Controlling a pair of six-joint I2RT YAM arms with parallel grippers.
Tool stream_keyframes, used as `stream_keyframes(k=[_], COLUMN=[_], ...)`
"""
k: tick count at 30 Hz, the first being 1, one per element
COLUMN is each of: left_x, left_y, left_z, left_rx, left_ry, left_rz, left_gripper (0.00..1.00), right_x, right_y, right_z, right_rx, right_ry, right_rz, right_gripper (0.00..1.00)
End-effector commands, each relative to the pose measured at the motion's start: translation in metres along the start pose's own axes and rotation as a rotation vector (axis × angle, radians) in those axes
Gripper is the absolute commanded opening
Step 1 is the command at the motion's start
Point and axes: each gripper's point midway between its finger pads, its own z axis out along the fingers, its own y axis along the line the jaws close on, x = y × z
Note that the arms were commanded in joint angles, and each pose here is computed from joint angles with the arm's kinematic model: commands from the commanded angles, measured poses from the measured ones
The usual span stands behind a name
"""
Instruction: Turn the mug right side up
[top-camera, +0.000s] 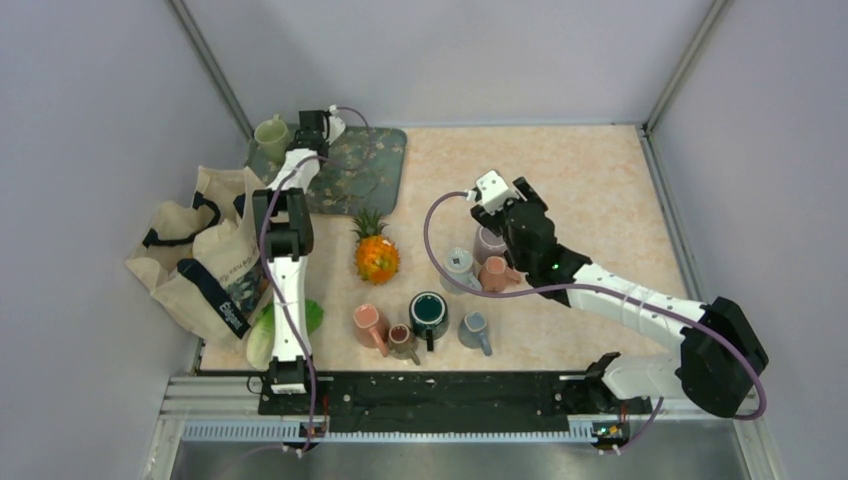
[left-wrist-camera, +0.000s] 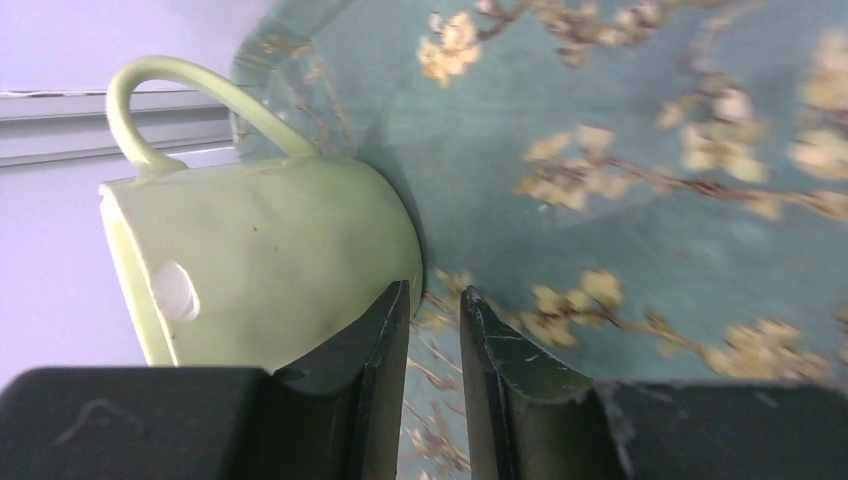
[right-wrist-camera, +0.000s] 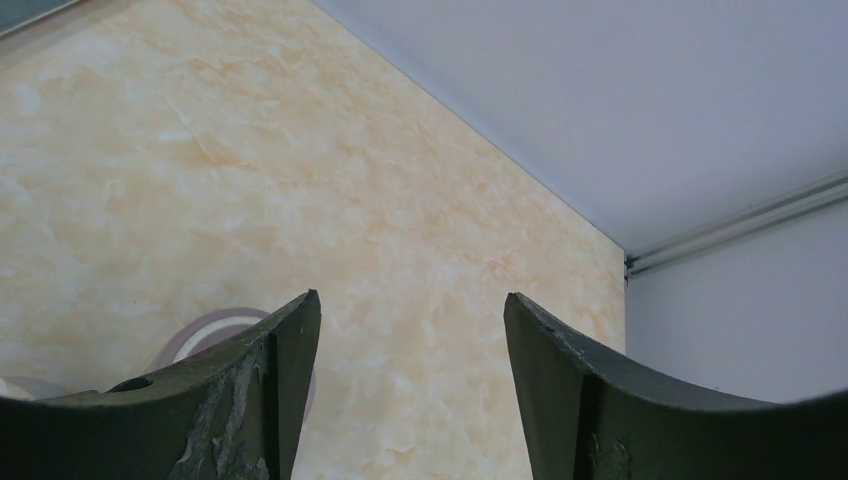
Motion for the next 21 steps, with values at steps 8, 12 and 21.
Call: stream_keyframes(k=[8,12,21], left_x=[-0.015,-0.040,-0.082], left_y=[0.058,0.039,-0.015], left_z=[0.006,-0.031,-0.168], left_rx=[-0.130,0.036,0.547], left_ry=[-0.097,-0.183,-0.317], left_rz=[-0.081,-0.169,-0.342], left_gripper=[0.35,0.42,0.65], right_x=[0.007,0.018,0.003], right_y=[-0.019,-0.014,0.043], right_z=[0.018,0.024,-0.015], right_rx=[0.037,-0.053,-0.484], right_ry=[0.099,0.190,0.211], right_rz=[0.129,0.237,0.298], right_gripper=[0.70,0.71,0.92])
